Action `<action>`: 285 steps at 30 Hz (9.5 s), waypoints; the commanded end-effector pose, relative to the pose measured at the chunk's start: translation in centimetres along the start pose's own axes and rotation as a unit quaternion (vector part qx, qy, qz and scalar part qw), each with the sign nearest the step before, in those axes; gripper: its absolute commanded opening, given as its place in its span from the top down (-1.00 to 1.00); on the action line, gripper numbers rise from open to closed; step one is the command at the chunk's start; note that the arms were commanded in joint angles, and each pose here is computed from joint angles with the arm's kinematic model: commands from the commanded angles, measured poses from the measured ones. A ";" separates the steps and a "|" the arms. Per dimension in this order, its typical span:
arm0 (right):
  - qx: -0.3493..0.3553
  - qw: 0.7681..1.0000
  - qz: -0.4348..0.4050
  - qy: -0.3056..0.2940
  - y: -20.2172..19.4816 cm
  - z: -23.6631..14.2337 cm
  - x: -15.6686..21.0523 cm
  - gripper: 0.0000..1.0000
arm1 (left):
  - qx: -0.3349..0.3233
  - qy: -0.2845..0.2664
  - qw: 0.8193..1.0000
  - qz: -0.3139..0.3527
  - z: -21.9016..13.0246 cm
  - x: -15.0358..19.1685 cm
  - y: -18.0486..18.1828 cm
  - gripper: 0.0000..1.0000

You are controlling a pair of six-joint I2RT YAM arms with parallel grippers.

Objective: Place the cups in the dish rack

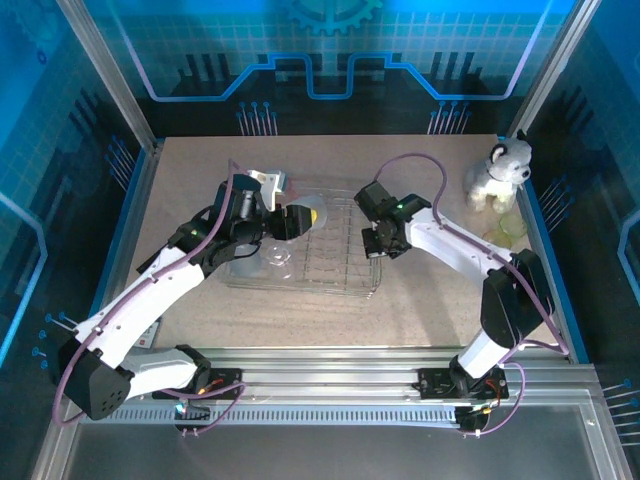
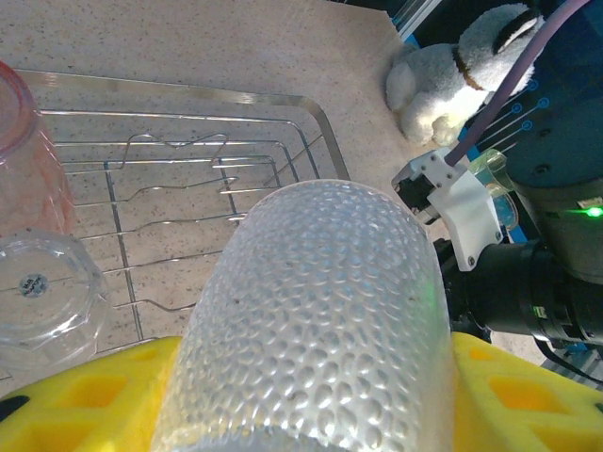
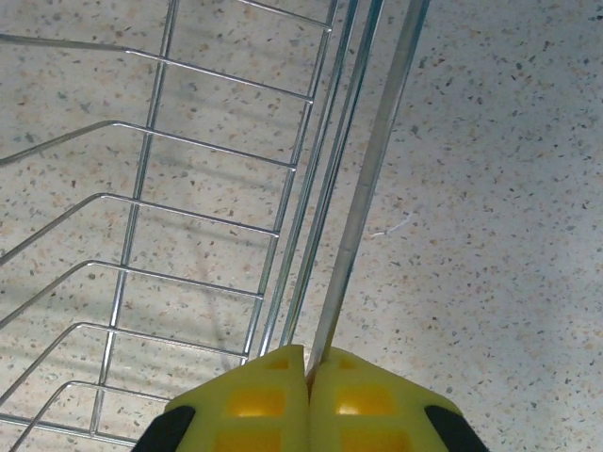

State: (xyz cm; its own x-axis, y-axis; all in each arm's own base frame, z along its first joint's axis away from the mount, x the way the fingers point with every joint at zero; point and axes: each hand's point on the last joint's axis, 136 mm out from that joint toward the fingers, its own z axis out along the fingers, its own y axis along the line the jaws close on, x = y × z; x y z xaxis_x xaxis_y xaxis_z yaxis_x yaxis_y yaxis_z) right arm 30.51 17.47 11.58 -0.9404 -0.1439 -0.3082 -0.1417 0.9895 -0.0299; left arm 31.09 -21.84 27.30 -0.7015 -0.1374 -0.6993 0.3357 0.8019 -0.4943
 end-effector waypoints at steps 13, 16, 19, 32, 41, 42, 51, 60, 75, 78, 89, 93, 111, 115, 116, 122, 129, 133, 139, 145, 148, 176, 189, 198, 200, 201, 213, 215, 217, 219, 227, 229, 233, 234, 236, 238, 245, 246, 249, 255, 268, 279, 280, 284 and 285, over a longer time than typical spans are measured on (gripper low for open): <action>-0.030 0.995 -0.089 0.018 3.7 0.0 3.2 1.00 | -0.018 0.005 1.000 0.004 -0.4 0.1 0.3 0.52; -0.029 0.994 -0.102 0.013 3.9 0.0 3.4 1.00 | -0.020 0.007 1.000 0.003 -0.5 0.2 0.3 0.52; -0.025 0.993 -0.113 0.007 3.9 -0.1 3.4 1.00 | -0.023 0.011 1.000 0.003 -0.4 0.3 0.4 0.52; -0.064 0.989 -0.111 -0.075 3.6 -4.8 1.5 0.17 | -0.037 0.044 0.998 0.010 0.6 0.4 -0.1 0.55; -0.119 0.983 -0.049 -0.131 0.6 -9.3 0.8 -0.03 | -0.059 0.100 0.992 0.055 2.5 0.3 -1.4 0.55; -0.118 0.983 -0.043 -0.135 0.1 -9.5 0.8 -0.03 | -0.061 0.109 0.990 0.063 2.8 0.3 -1.6 0.56; -0.108 0.985 0.012 -0.134 -5.3 -8.6 2.2 0.05 | -0.067 0.230 0.964 0.114 7.1 2.8 -2.7 0.56; -0.111 0.985 0.053 -0.118 -7.3 -6.8 4.0 0.05 | -0.094 0.294 0.941 0.137 11.8 4.0 -1.9 0.51; -0.104 0.987 0.063 -0.109 -7.9 -6.0 4.8 0.09 | -0.155 0.305 0.926 0.158 17.2 4.6 0.9 0.26; -0.105 0.987 0.061 -0.109 -7.8 -6.0 4.7 0.09 | -0.148 0.298 0.929 0.161 18.1 4.5 0.9 0.18; -0.106 0.987 0.060 -0.107 -7.8 -5.8 4.8 0.08 | -0.154 0.305 0.923 0.179 20.6 5.2 1.8 0.06; -0.107 0.987 0.059 -0.106 -7.8 -5.7 4.7 0.08 | -0.168 0.308 0.917 0.188 21.1 5.4 2.6 -0.03; -0.104 0.988 0.051 -0.103 -8.1 -5.8 4.5 0.06 | -0.231 0.325 0.889 0.225 22.9 5.9 5.9 -0.45; -0.106 0.988 0.052 -0.103 -8.0 -5.8 4.4 0.06 | -0.239 0.322 0.887 0.230 22.7 5.6 6.0 -0.61; -0.106 0.988 0.052 -0.103 -8.0 -5.7 4.4 0.06 | -0.241 0.320 0.887 0.230 22.7 5.5 6.0 -0.64; -0.108 0.987 0.052 -0.103 -8.0 -5.7 4.2 0.05 | -0.244 0.294 0.896 0.226 22.2 4.0 5.3 -0.81; -0.097 0.988 0.055 -0.103 -8.4 -5.9 4.1 -0.01 | -0.219 0.244 0.923 0.202 20.9 1.8 3.1 -0.98; -0.089 0.989 0.066 -0.096 -9.0 -5.8 4.1 -0.03 | -0.214 0.215 0.934 0.188 19.6 0.6 2.3 -0.99; -0.090 0.987 0.086 -0.098 -9.7 -6.0 3.8 -0.03 | -0.203 0.196 0.943 0.176 17.5 -0.3 1.4 -0.99; -0.079 0.983 0.145 -0.084 -12.6 -5.6 3.4 -0.03 | -0.200 0.180 0.950 0.159 15.2 -0.3 1.1 -0.99; -0.077 0.976 0.189 -0.069 -14.7 -5.3 3.1 -0.03 | -0.191 0.154 0.959 0.142 13.8 -0.8 0.9 -0.98; 0.120 0.962 0.240 0.045 -27.9 -0.1 2.4 -0.04 | 0.005 0.080 0.996 0.036 9.2 2.8 -0.4 -0.98; 0.098 0.971 0.207 0.066 -27.5 3.2 1.7 0.21 | 0.005 0.094 0.995 0.027 9.9 3.2 0.0 -0.95; 0.108 0.973 0.185 0.087 -27.6 4.2 1.7 0.37 | -0.009 0.108 0.994 0.023 10.2 3.4 0.5 -0.91; 0.108 0.973 0.181 0.088 -27.5 4.3 1.7 0.42 | -0.014 0.105 0.994 0.022 10.0 3.4 0.7 -0.91; 0.109 0.974 0.179 0.088 -27.4 4.3 1.7 0.45 | -0.015 0.102 0.994 0.022 9.9 3.4 0.7 -0.91; 0.099 0.978 0.161 0.083 -24.6 2.9 1.0 1.00 | -0.023 0.032 0.999 -0.014 7.3 1.6 1.6 -0.91; 0.097 0.980 0.160 0.073 -24.2 2.1 0.6 1.00 | -0.018 0.014 0.999 -0.026 6.6 1.1 1.8 -0.92; 0.092 0.981 0.158 0.062 -23.8 1.1 0.1 1.00 | -0.013 -0.004 0.999 -0.036 5.8 0.6 1.8 -0.94; 0.081 0.983 0.159 0.047 -23.2 -0.1 -0.6 1.00 | -0.009 -0.021 0.999 -0.046 5.0 0.1 1.8 -0.98; -0.100 0.976 0.175 -0.080 -17.1 -7.3 -6.0 1.00 | 0.049 -0.070 0.994 -0.062 2.1 -1.7 -0.2 -0.98; -0.147 0.969 0.163 -0.114 -14.9 -9.6 -7.6 1.00 | 0.072 -0.084 0.992 -0.062 1.2 -2.4 -1.1 -0.99; -0.210 0.956 0.100 -0.178 -10.3 -14.6 -9.9 1.00 | 0.120 -0.103 0.986 -0.059 -0.3 -3.5 -3.1 -0.98; -0.228 0.951 0.093 -0.189 -9.2 -15.5 -10.3 1.00 | 0.132 -0.106 0.984 -0.057 -0.6 -3.8 -3.5 -0.99; -0.277 0.936 0.087 -0.201 -7.1 -17.4 -10.9 1.00 | 0.165 -0.103 0.979 -0.055 -1.1 -4.1 -4.8 -0.99; -0.332 0.918 0.088 -0.200 -5.3 -19.1 -11.3 1.00 | 0.192 -0.101 0.975 -0.054 -1.5 -4.2 -5.8 -0.99; -0.500 0.838 0.071 -0.207 -0.5 -23.7 -11.9 1.00 | 0.249 -0.100 0.961 -0.060 -2.4 -4.6 -7.7 -0.99; -0.517 0.828 0.070 -0.207 -0.2 -24.2 -11.9 1.00 | 0.252 -0.099 0.961 -0.061 -2.4 -4.6 -7.8 -0.99; -0.568 0.795 0.061 -0.205 1.1 -25.5 -11.7 1.00 | 0.261 -0.091 0.959 -0.068 -2.1 -4.6 -8.0 -0.99; -0.632 0.750 0.026 -0.194 3.7 -27.8 -10.8 1.00 | 0.293 -0.079 0.949 -0.085 -1.3 -4.8 -8.8 -0.99; -0.664 0.734 -0.013 -0.146 6.8 -28.9 -8.8 1.00 | 0.305 -0.076 0.943 -0.111 -0.3 -5.3 -8.9 -0.99; -0.666 0.740 -0.023 -0.094 9.3 -26.8 -8.2 1.00 | 0.327 -0.070 0.935 -0.117 -0.1 -5.4 -9.4 -0.98; -0.664 0.742 -0.022 -0.092 9.3 -26.6 -8.1 1.00 | 0.326 -0.068 0.936 -0.116 -0.1 -5.3 -9.4 -0.97; -0.652 0.754 -0.018 -0.085 9.3 -25.8 -8.0 1.00 | 0.323 -0.067 0.938 -0.110 -0.1 -5.1 -9.3 -0.84; -0.649 0.756 -0.017 -0.083 9.3 -25.6 -8.0 1.00 | 0.322 -0.067 0.938 -0.109 -0.2 -5.1 -9.3 -0.81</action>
State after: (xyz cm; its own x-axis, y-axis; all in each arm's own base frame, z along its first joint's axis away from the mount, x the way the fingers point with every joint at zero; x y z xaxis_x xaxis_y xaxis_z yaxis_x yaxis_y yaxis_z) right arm 29.58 26.98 38.10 -0.8986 -0.0206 -0.4384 -0.4376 0.1167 0.8916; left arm 31.82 -28.48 35.28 -0.7367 -0.3762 -0.5619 0.5047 0.2472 -0.8271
